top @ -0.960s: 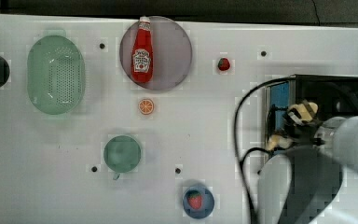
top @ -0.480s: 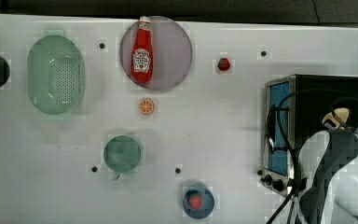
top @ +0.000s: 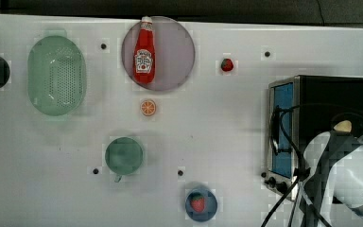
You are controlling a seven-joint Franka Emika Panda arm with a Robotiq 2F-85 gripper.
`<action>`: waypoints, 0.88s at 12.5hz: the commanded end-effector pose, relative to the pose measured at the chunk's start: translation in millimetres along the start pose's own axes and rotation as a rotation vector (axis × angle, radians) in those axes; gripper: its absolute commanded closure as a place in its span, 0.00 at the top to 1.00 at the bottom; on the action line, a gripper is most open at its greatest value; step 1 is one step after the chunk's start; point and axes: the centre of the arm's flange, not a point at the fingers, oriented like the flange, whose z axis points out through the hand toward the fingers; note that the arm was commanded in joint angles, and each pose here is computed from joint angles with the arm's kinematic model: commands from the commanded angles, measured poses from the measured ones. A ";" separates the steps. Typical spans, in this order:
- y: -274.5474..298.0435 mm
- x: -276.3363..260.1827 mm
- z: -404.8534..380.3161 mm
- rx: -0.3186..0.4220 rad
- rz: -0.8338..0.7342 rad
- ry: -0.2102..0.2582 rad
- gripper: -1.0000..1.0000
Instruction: Pick banana from table and place on oven.
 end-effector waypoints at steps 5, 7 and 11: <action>-13.1 18.7 -68.6 0.033 -0.080 0.146 1.00; -15.8 20.7 -102.9 0.049 -0.090 0.161 1.00; -48.9 0.1 -188.8 0.123 -0.131 0.110 1.00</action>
